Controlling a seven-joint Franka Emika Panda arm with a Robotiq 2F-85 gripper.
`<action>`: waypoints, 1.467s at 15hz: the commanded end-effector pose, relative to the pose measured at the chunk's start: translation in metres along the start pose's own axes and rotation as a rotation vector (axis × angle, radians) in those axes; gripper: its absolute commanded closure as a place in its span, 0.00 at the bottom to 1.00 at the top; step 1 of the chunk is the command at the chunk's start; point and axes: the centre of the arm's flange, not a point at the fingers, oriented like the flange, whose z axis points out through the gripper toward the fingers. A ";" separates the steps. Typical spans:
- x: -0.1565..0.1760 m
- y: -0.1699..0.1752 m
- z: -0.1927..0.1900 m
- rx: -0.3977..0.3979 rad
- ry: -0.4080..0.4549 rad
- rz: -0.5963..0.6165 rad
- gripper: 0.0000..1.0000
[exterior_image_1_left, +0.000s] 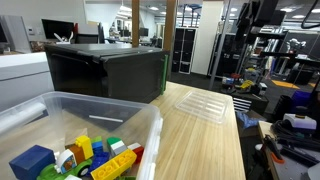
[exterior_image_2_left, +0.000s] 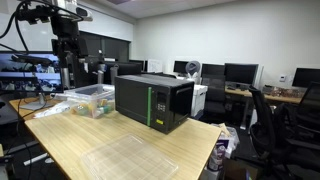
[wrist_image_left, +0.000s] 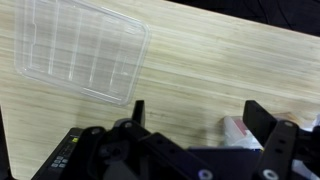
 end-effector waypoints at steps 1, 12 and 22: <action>0.004 0.005 0.010 0.001 0.017 0.011 0.00; 0.017 0.021 0.035 0.000 0.039 0.039 0.00; 0.032 0.036 0.068 0.007 0.065 0.065 0.00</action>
